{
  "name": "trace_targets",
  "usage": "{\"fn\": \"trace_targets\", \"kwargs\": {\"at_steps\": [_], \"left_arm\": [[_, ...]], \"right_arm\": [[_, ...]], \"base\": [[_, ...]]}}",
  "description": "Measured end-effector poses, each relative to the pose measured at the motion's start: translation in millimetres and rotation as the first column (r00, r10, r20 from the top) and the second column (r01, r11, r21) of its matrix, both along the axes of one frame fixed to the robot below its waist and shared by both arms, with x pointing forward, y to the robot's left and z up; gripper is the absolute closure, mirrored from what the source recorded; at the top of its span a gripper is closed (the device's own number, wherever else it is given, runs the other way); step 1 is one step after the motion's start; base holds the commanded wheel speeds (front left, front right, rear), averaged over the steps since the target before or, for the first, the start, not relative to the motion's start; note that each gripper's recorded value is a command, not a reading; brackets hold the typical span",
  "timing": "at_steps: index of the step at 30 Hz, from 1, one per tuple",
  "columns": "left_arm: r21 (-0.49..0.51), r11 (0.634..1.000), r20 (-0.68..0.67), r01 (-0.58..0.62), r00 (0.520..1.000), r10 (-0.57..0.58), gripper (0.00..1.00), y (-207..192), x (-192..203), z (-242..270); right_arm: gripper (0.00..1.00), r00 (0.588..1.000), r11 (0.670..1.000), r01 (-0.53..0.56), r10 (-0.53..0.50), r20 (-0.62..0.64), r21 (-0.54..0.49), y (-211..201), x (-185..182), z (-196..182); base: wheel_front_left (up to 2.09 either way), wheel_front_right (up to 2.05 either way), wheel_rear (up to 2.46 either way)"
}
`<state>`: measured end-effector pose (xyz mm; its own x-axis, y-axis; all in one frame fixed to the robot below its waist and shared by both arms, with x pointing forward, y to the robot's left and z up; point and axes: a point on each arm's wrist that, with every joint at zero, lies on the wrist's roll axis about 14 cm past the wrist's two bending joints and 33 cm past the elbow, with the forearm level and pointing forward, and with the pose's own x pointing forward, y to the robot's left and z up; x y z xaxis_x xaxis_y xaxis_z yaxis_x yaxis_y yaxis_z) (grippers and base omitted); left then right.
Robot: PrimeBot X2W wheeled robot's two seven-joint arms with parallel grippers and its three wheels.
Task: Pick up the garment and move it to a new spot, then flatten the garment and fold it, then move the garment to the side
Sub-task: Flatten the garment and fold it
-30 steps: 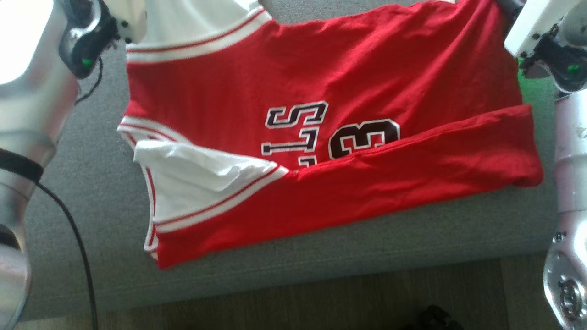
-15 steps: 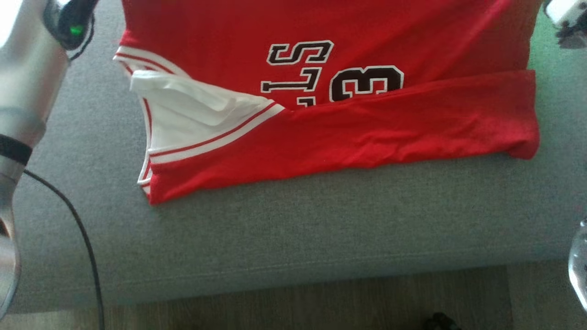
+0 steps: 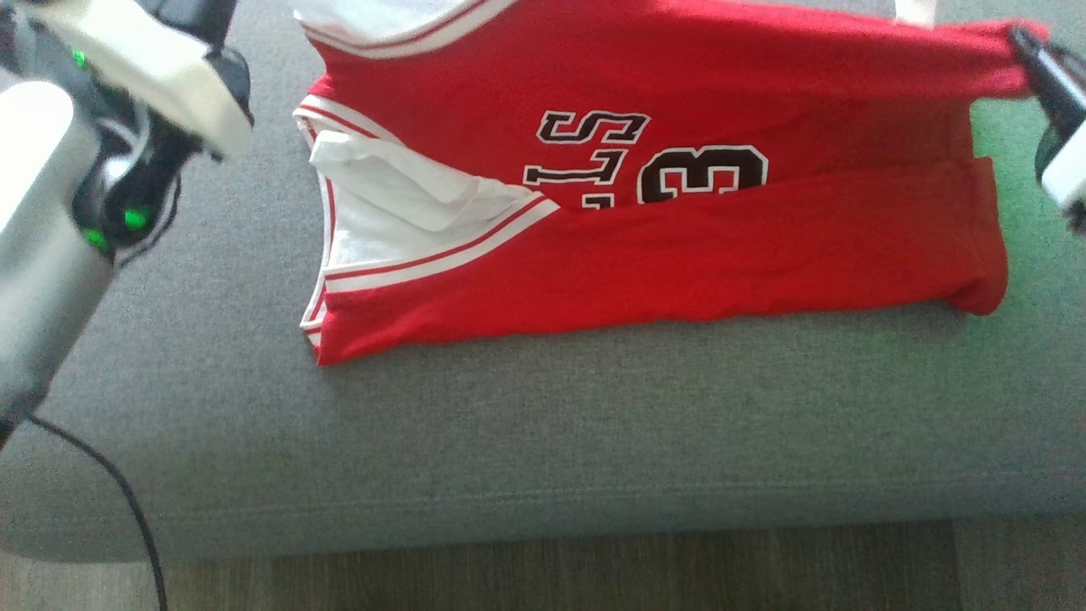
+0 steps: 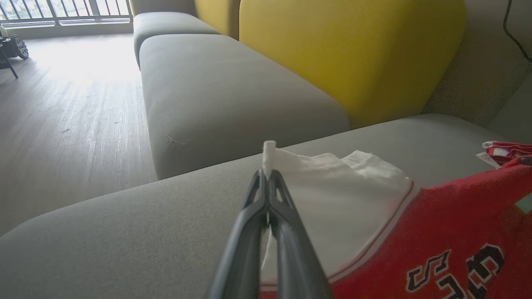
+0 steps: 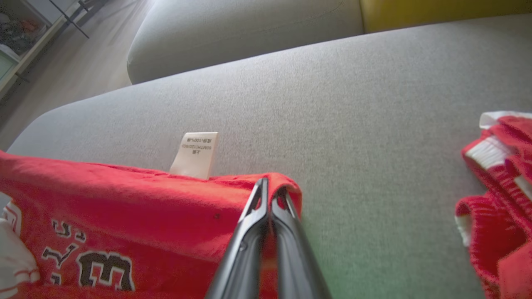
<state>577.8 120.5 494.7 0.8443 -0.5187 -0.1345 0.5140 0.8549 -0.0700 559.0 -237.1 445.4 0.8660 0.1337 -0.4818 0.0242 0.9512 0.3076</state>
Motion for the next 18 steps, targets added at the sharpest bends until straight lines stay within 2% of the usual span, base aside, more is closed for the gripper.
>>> {"fn": "trace_targets", "kwargs": {"at_steps": [9, 18], "left_arm": [[-0.036, 0.999, -0.092, -0.010, 0.996, 0.007, 1.00, 2, -57, -15], [-0.058, 0.997, -0.266, -0.046, 0.963, 0.029, 1.00, -1, -120, -46]], "right_arm": [[1.00, 0.999, 1.000, -0.007, 0.007, -0.048, -0.005, -2, -36, -4], [1.00, 0.995, 0.999, -0.022, 0.017, -0.097, -0.044, 4, -43, -21]], "base": [[0.00, 0.00, 0.00], [0.00, 0.00, 0.00]]}}
